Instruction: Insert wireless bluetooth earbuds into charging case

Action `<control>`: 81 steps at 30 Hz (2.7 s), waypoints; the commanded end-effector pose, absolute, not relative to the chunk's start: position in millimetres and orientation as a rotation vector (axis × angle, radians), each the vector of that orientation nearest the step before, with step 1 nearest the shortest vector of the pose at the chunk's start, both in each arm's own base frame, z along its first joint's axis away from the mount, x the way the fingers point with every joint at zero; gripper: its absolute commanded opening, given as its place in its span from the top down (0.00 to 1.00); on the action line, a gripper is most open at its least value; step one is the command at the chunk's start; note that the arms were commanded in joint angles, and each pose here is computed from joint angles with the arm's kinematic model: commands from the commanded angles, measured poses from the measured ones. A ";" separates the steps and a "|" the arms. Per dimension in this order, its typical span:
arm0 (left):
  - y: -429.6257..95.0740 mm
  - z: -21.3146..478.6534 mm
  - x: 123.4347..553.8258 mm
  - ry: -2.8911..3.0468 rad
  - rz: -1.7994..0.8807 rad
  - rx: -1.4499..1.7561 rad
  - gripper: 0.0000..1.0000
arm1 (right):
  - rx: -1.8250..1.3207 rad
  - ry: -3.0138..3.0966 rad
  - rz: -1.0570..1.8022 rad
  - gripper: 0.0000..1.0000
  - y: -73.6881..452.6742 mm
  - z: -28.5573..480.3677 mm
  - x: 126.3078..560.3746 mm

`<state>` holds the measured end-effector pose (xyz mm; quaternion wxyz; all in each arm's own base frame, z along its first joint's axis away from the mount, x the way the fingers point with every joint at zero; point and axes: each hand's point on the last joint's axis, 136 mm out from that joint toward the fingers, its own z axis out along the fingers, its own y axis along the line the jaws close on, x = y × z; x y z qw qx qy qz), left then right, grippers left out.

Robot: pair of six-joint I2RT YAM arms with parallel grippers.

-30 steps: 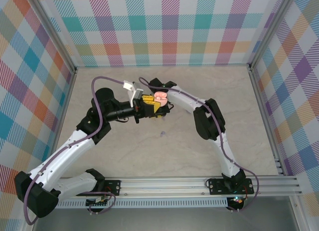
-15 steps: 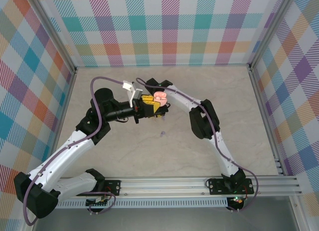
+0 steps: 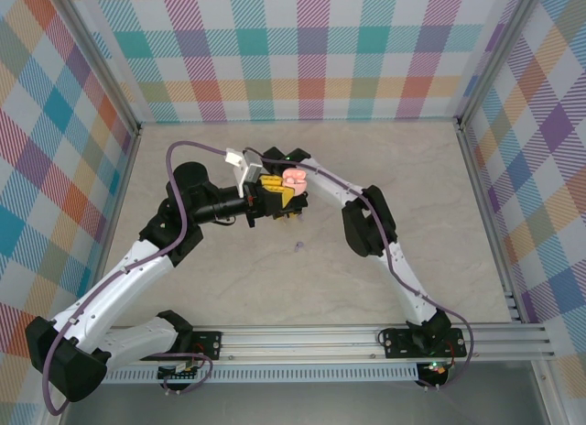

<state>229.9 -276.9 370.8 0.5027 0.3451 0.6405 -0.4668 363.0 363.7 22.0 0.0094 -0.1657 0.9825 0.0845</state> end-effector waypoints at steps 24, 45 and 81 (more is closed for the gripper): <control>-272.1 384.4 220.2 1.503 -1.112 0.840 0.97 | -0.403 3.080 0.398 0.81 361.6 15.8 359.6; -255.9 343.2 280.1 1.745 -0.951 0.535 0.97 | -0.117 2.604 1.113 0.82 316.8 126.1 388.6; -286.5 337.9 283.8 1.594 -1.156 0.606 0.97 | -0.422 1.868 1.363 0.77 263.8 380.1 298.1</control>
